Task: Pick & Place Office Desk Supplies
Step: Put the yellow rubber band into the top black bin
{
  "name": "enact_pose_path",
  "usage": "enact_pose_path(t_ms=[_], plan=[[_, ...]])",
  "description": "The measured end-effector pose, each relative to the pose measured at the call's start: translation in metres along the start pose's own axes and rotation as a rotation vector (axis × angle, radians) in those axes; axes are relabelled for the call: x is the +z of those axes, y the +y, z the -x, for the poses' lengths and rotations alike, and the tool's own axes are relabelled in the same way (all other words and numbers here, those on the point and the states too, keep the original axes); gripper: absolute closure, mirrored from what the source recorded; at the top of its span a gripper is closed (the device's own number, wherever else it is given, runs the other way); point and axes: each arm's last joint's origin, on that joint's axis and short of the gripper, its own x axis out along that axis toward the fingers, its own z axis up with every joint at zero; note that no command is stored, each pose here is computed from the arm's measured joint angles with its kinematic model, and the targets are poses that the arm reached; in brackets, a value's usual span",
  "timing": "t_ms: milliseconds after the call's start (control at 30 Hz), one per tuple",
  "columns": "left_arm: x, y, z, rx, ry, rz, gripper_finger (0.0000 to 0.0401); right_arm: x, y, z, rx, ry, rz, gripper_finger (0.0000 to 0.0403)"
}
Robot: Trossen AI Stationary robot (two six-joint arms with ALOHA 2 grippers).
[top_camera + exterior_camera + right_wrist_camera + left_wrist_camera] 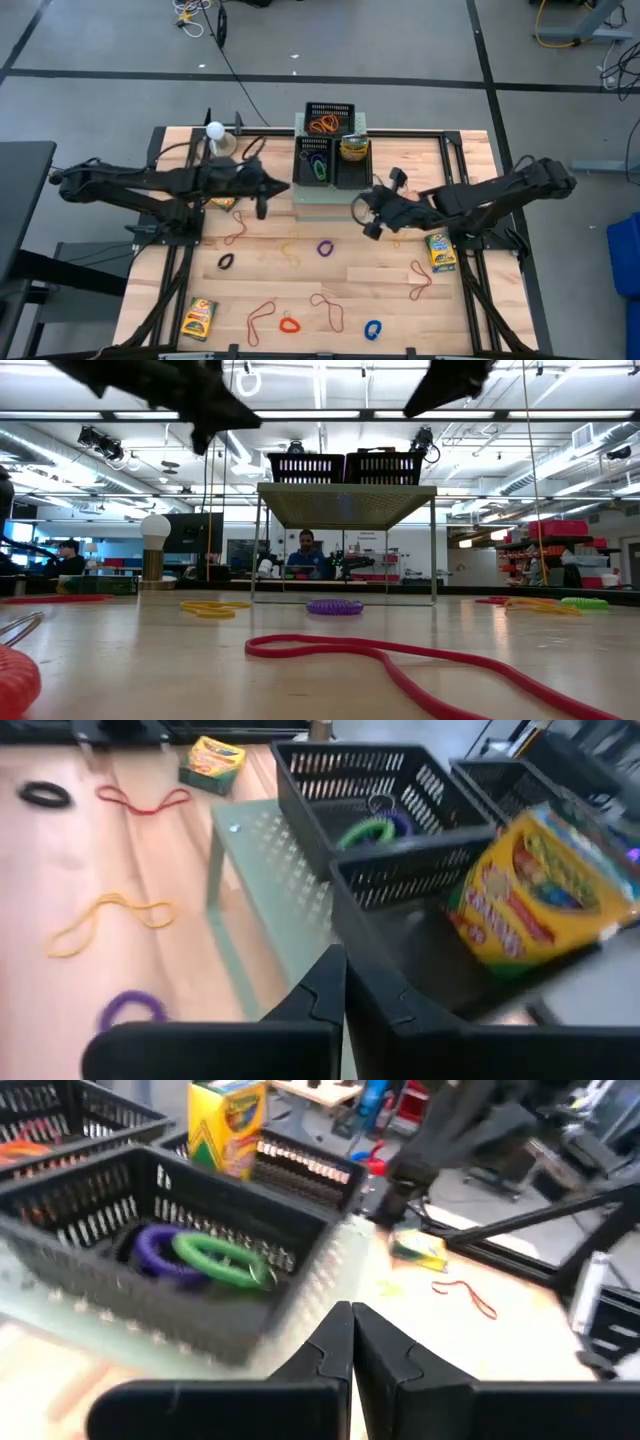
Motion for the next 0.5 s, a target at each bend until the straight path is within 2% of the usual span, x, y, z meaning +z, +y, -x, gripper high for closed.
enact_pose_path(t_ms=[267, 500], plan=[[-0.034, 0.002, 0.017, 0.078, 0.001, 0.041, 0.0394, -0.025, -0.007, 0.024, 0.036, -0.030, -0.154, 0.0394], [-0.057, 0.005, 0.016, 0.075, 0.014, 0.067, 0.0394, -0.046, 0.002, 0.021, 0.048, 0.006, -0.141, 0.0394]])
